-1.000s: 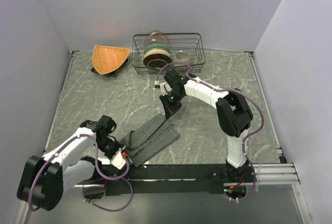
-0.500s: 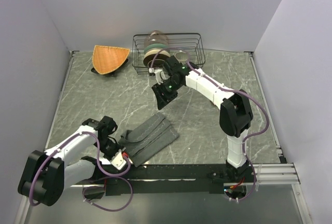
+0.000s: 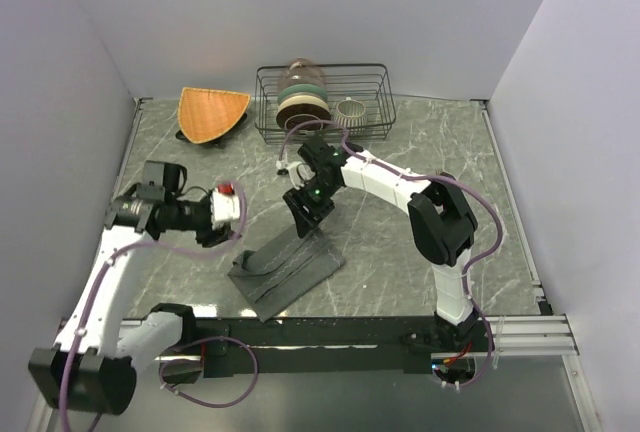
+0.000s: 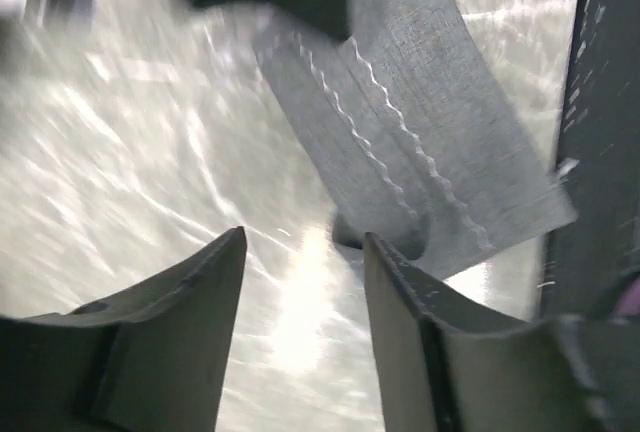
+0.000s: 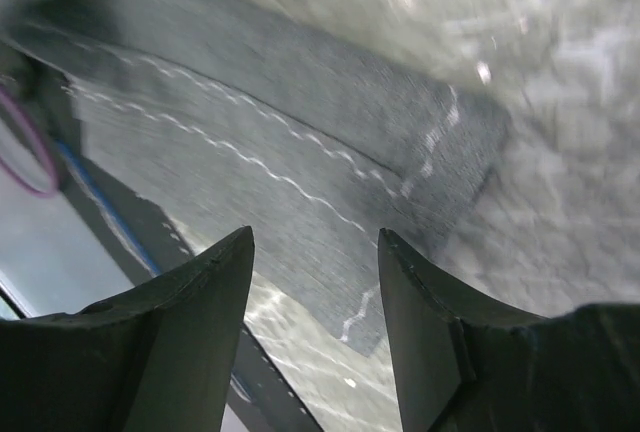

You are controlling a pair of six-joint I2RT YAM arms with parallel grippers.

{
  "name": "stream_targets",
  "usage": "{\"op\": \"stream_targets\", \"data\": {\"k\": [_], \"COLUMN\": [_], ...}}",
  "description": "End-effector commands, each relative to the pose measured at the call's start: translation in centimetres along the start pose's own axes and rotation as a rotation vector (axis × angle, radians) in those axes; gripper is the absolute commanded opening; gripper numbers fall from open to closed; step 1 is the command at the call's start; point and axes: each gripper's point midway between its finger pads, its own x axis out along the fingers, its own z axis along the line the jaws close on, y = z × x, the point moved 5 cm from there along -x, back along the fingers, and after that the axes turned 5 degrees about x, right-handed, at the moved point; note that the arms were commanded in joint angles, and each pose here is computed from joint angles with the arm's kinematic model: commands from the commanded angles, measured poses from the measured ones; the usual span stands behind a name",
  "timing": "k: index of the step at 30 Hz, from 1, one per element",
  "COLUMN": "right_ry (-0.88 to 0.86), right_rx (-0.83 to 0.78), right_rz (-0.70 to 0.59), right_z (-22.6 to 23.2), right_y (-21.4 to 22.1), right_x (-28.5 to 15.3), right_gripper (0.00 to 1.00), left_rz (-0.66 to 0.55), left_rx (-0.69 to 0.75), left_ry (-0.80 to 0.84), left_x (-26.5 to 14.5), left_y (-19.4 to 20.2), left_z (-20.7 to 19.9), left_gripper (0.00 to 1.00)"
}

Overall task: Fold the napkin into a case and place the utensils inside
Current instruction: Move the 2/3-rectangle-folded napkin to the center of the board.

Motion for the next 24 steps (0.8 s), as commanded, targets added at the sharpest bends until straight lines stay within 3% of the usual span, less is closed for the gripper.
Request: {"op": "stream_targets", "data": {"k": [1, 3, 6, 8, 12, 19, 24], "right_ry": [0.050, 0.059, 0.071, 0.060, 0.013, -0.128, -0.115], "right_rx": [-0.026, -0.019, 0.003, 0.037, 0.137, 0.230, 0.261], "right_rz": [0.019, 0.029, 0.047, 0.051, 0.046, -0.175, -0.233], "right_z": [-1.6, -2.1, -2.7, -3.0, -3.2, -2.7, -3.5], "right_y": [1.0, 1.5, 2.3, 2.8, 3.7, 1.2, 1.5], "right_x": [0.9, 1.3, 2.2, 2.4, 2.5, -2.9, -5.6], "right_gripper": [0.61, 0.61, 0.60, 0.60, 0.58, 0.62, 0.64], "left_rz": [0.028, 0.040, 0.040, 0.009, 0.068, 0.196, 0.266], "left_rx": [-0.537, -0.666, -0.751, -0.756, -0.841, -0.943, -0.962], "left_ry": [0.045, 0.055, 0.057, 0.036, 0.152, 0.291, 0.327], "left_x": [0.6, 1.4, 2.4, 3.3, 6.0, 10.4, 12.5], "left_y": [2.3, 4.1, 5.2, 5.5, 7.4, 9.6, 10.3], "left_z": [-0.1, 0.3, 1.3, 2.6, 2.8, 2.3, 1.9], "left_gripper": [0.60, 0.62, 0.62, 0.62, 0.57, 0.54, 0.57]}}
